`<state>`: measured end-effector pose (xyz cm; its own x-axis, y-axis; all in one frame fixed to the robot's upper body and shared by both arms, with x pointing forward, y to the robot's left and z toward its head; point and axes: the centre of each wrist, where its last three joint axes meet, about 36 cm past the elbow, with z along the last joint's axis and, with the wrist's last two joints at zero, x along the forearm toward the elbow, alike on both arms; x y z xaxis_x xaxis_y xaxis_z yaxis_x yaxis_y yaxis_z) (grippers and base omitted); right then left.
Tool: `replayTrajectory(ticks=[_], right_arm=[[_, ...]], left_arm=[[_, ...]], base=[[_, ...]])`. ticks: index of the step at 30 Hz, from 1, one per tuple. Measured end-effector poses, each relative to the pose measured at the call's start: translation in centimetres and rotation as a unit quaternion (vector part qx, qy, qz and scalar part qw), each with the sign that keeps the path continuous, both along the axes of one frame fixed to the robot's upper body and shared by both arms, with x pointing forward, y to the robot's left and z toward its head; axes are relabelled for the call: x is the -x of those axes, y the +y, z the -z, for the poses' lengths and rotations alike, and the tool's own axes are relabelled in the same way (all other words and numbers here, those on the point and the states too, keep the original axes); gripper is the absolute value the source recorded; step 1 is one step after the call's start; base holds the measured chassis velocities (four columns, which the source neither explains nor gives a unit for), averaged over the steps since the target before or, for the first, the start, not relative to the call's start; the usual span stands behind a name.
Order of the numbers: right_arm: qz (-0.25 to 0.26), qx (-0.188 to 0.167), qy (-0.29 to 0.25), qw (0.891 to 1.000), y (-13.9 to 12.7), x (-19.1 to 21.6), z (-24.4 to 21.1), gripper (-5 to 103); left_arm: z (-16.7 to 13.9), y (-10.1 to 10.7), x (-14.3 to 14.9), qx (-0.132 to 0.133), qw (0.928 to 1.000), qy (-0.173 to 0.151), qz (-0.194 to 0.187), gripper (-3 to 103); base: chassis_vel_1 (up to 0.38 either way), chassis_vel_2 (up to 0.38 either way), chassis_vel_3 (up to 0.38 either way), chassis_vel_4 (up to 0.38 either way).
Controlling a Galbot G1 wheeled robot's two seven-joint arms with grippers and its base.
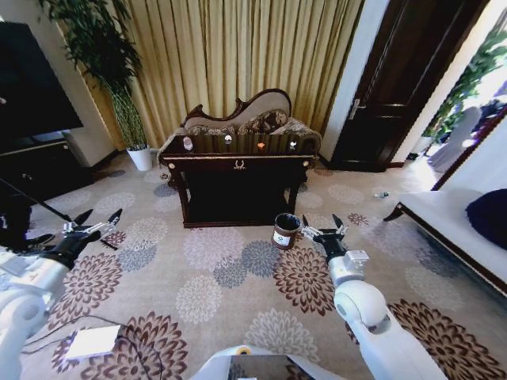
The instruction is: Move to the front of the table and place the trash on the table into the trash bin.
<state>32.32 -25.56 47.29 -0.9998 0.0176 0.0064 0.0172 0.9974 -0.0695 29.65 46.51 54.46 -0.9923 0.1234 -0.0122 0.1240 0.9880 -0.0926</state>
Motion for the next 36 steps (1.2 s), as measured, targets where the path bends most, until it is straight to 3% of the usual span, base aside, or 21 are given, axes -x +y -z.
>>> replayTrajectory(ticks=[21, 36], right_arm=[[-0.009, -0.004, 0.0, 1.0, -0.07, 0.26, 0.35, 100], [-0.011, -0.003, 0.0, 1.0, -0.18, 0.36, 0.46, 100]], left_arm=[[0.08, 0.29, -0.13, -0.007, 1.0, -0.001, 0.004, 100], [0.08, 0.32, -0.07, -0.007, 1.0, -0.002, 0.005, 100]], base=[[-0.008, 0.01, 0.007, -0.006], [-0.161, 0.17, 0.158, -0.176]])
